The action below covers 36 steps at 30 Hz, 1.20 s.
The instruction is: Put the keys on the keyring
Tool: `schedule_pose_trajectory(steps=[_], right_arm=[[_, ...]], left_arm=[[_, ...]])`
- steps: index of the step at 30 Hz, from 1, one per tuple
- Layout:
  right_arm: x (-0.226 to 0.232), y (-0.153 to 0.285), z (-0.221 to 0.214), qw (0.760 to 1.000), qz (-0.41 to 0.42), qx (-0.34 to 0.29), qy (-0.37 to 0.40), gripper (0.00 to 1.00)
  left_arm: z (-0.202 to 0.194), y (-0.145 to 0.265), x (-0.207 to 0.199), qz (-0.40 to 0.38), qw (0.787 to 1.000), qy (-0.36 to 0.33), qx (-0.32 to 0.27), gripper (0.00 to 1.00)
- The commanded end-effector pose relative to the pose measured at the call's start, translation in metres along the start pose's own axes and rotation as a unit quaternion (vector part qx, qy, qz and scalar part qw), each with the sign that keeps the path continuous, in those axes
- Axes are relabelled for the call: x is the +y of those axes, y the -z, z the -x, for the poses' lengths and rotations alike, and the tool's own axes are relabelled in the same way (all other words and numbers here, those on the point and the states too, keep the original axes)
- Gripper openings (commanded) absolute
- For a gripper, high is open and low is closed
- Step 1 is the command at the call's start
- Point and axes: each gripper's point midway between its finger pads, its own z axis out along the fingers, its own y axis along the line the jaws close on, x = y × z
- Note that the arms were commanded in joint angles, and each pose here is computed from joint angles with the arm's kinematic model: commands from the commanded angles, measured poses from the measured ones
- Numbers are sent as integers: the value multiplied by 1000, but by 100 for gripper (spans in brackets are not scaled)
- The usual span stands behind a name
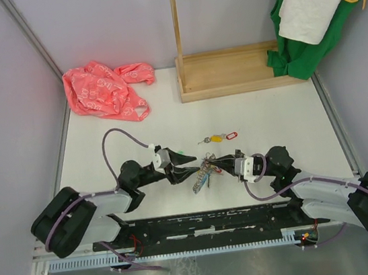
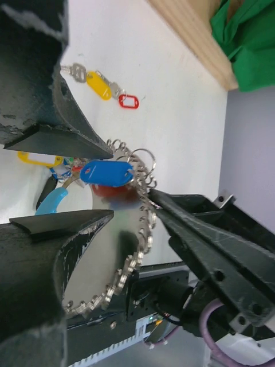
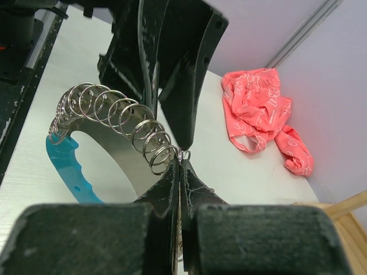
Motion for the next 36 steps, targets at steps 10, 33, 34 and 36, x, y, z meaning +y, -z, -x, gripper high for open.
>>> schedule_pose_trajectory(steps=[10, 33, 34, 36], right_arm=[[2, -2, -11, 999, 6, -4, 51, 1], [29, 12, -39, 999, 23, 33, -2, 1], [30, 13, -38, 999, 23, 32, -2, 1], [31, 15, -38, 999, 23, 33, -1, 1]], left_arm=[[13, 1, -1, 34, 999, -39, -14, 49], [-29, 11, -22, 98, 992, -66, 47, 40], [-27, 14, -20, 103, 991, -76, 45, 40], [-21, 17, -13, 116, 988, -92, 40, 40]])
